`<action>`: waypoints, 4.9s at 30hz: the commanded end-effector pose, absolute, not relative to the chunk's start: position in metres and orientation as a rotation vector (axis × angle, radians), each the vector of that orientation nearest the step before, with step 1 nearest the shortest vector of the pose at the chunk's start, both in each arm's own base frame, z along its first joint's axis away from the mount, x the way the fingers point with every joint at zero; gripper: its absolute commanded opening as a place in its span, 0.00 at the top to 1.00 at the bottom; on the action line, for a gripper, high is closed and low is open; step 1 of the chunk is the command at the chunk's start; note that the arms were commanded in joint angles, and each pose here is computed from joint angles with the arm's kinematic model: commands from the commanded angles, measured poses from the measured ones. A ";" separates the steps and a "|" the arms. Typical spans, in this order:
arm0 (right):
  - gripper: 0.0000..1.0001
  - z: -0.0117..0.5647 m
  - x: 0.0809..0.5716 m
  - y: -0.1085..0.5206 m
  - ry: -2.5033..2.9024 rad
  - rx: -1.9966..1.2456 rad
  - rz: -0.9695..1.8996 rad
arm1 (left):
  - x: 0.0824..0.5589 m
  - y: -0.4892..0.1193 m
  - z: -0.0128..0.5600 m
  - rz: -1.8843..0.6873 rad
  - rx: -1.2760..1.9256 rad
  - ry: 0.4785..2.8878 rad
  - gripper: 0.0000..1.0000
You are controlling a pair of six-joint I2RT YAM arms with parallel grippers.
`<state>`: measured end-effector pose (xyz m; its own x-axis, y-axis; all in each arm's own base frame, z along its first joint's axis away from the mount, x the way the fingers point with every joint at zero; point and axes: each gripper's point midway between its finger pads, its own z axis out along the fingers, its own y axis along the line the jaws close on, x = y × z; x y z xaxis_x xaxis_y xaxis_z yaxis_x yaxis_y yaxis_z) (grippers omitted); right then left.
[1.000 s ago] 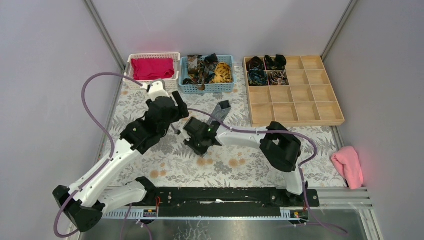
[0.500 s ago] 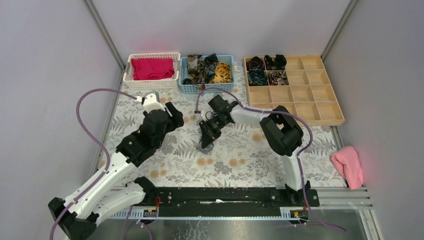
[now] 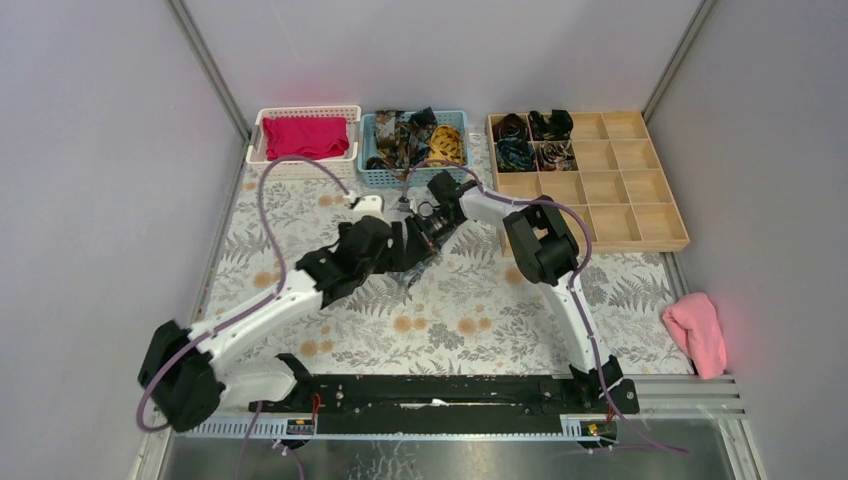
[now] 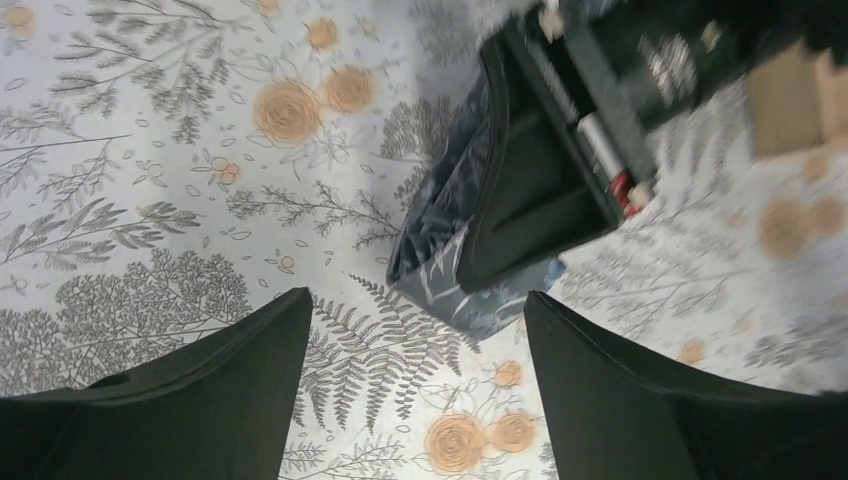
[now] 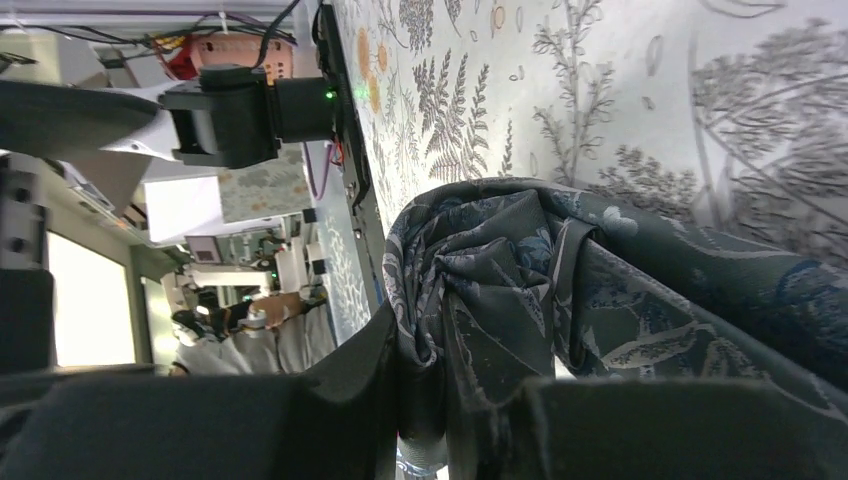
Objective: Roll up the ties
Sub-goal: Roll the tie at the center of the board.
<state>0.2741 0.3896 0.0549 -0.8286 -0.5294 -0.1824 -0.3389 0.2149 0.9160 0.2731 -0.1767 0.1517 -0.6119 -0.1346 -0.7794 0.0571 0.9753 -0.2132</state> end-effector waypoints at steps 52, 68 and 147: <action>0.72 0.064 0.293 0.380 -2.218 0.720 -1.770 | 0.309 -0.231 -0.002 0.057 0.691 2.592 0.58; 0.40 0.081 0.369 0.335 -2.590 0.514 -1.792 | 0.305 -0.225 -0.020 0.061 0.686 2.660 0.59; 0.10 0.032 0.257 0.389 -2.841 2.425 1.487 | 0.298 -0.235 -0.044 -0.052 0.698 2.776 0.59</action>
<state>0.2422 0.3937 0.0477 -0.0149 -0.9796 -0.2005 -0.3798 0.1910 -0.9051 0.3376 -0.2585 0.0101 -0.7746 0.4158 -0.4765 0.4546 0.8899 0.0375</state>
